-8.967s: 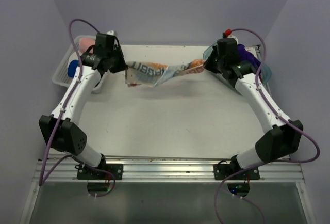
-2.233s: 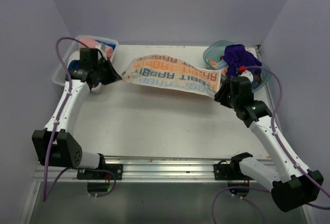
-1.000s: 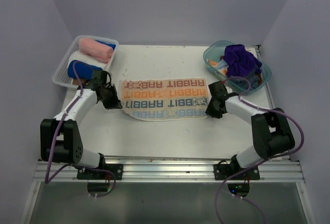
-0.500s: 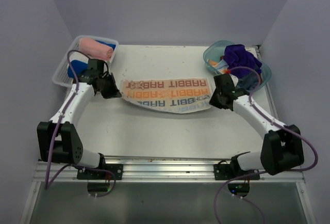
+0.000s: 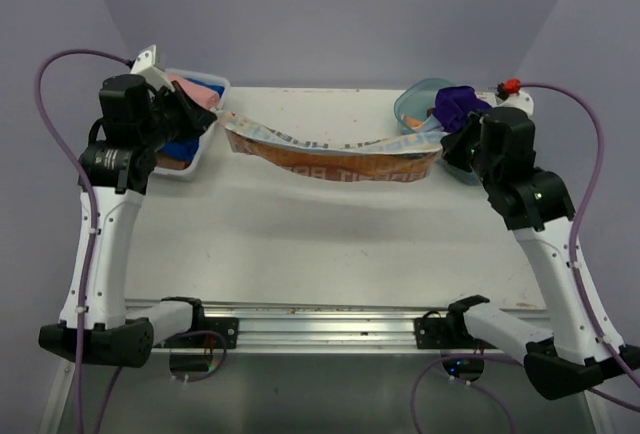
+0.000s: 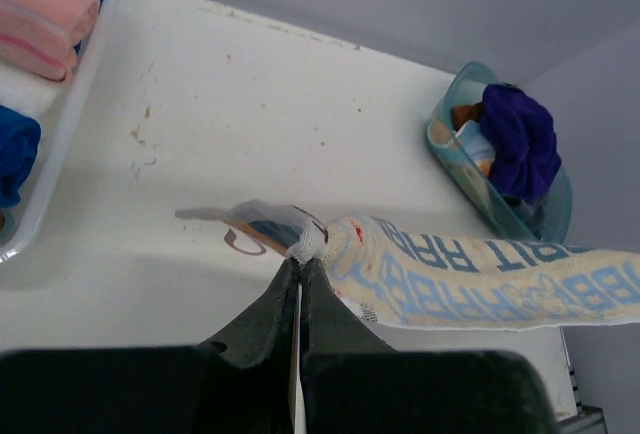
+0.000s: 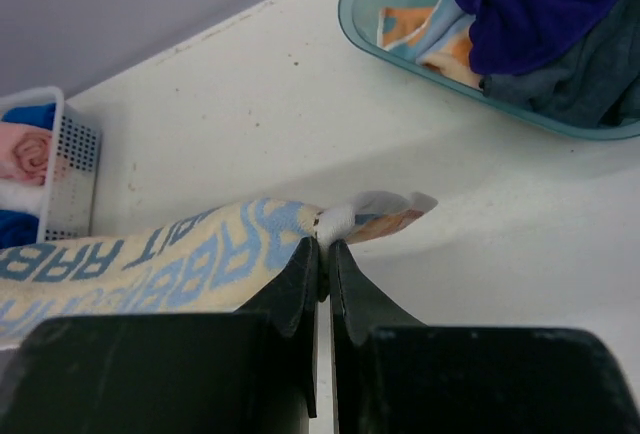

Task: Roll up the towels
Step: Fold the towel

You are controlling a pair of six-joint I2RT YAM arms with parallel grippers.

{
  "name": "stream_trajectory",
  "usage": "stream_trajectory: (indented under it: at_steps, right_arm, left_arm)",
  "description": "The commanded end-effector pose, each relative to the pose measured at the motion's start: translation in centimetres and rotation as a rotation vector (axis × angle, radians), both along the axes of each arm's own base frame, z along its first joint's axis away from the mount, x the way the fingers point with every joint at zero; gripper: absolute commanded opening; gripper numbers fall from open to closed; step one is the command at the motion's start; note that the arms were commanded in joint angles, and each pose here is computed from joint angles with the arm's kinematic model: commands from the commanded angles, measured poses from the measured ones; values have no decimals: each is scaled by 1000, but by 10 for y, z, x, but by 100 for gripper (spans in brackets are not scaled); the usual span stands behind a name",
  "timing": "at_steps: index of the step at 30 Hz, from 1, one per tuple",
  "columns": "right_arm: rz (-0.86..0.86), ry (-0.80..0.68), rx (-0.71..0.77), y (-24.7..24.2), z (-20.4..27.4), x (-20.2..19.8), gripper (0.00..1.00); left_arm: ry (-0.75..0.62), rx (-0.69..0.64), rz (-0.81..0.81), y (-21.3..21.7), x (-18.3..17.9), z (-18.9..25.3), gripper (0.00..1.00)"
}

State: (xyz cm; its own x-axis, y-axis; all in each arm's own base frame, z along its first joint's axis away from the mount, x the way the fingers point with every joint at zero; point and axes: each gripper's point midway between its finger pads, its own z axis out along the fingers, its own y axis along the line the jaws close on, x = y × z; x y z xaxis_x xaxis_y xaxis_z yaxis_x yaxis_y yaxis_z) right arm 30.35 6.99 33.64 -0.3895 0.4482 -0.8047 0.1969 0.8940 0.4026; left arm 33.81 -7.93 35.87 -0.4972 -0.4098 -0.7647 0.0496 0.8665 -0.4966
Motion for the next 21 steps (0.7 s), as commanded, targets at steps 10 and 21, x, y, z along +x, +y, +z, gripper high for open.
stream_trajectory:
  at_steps: [10,21]
  right_arm:
    - [21,-93,49,-33,52,-121,0]
    - [22,144,108,-29,-32,-158,0]
  left_arm:
    - [-253,-49,91,17,-109,85,0]
    - [-10,-45,157,26,-145,-4,0]
